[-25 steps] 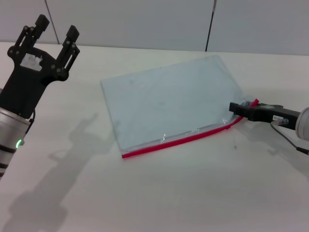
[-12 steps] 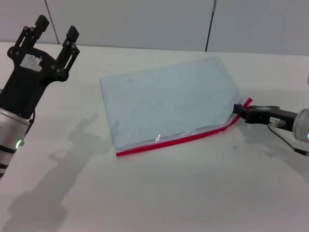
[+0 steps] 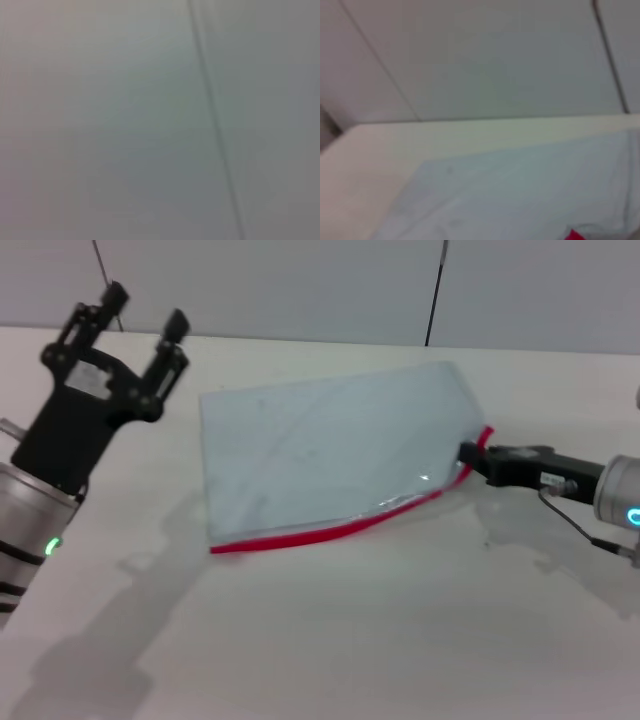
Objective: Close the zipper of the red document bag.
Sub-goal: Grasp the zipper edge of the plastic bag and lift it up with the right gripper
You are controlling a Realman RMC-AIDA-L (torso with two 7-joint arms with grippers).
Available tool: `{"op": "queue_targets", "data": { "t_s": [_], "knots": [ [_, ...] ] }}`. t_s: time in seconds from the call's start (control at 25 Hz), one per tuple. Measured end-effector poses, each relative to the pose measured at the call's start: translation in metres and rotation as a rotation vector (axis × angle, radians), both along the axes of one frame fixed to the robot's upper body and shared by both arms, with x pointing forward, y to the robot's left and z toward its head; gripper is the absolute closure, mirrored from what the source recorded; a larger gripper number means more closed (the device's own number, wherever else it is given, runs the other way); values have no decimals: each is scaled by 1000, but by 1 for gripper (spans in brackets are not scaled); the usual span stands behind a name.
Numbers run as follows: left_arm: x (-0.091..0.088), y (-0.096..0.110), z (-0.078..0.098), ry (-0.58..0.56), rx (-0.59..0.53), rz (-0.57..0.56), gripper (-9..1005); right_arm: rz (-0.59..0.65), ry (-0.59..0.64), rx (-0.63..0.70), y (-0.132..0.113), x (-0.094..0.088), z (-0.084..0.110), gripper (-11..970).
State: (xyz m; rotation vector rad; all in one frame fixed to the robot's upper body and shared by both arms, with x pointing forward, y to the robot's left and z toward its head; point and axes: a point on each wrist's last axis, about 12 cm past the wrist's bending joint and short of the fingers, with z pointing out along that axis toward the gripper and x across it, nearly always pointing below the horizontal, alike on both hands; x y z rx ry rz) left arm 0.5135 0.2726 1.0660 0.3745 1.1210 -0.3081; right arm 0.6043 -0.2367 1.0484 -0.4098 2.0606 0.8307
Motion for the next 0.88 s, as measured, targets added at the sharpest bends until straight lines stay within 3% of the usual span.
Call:
{"op": "queue_targets", "data": {
  "t_s": [0.44,0.88],
  "knots": [
    [10,-33,-6,59,147,-213,332,156,-142,171,64,14,36,944],
    [7,-56,-17,35,320,-253,332,191,-174,252,75,14,49,945]
  ]
}}
